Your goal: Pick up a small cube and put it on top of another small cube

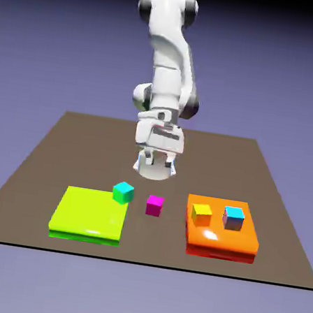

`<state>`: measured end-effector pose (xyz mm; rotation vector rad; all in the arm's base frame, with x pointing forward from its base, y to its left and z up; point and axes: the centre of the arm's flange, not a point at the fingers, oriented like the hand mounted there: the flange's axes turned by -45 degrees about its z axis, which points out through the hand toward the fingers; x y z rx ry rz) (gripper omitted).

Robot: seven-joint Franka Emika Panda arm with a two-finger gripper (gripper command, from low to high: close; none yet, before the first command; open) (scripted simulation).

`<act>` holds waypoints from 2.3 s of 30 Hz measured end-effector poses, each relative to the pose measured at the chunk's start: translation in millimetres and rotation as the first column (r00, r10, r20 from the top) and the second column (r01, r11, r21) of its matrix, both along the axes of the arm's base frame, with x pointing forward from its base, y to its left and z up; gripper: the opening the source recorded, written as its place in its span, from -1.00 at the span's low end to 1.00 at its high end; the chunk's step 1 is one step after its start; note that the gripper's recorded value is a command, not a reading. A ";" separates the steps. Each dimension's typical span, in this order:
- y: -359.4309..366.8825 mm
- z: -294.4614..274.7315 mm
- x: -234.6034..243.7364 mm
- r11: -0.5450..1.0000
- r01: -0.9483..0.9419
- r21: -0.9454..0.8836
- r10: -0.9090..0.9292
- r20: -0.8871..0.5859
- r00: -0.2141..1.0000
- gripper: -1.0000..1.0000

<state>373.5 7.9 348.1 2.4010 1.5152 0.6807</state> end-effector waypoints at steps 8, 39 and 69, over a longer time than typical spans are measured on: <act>4.7 -44.6 -16.9 0.898 -0.404 -0.175 0.387 -0.127 0.913 0.00; 13.1 -166.4 -91.6 -0.277 -0.953 -0.126 0.835 -0.523 -0.173 0.00; 13.2 -163.4 -92.7 -0.277 -0.953 -0.126 0.835 -0.522 -0.173 -1.00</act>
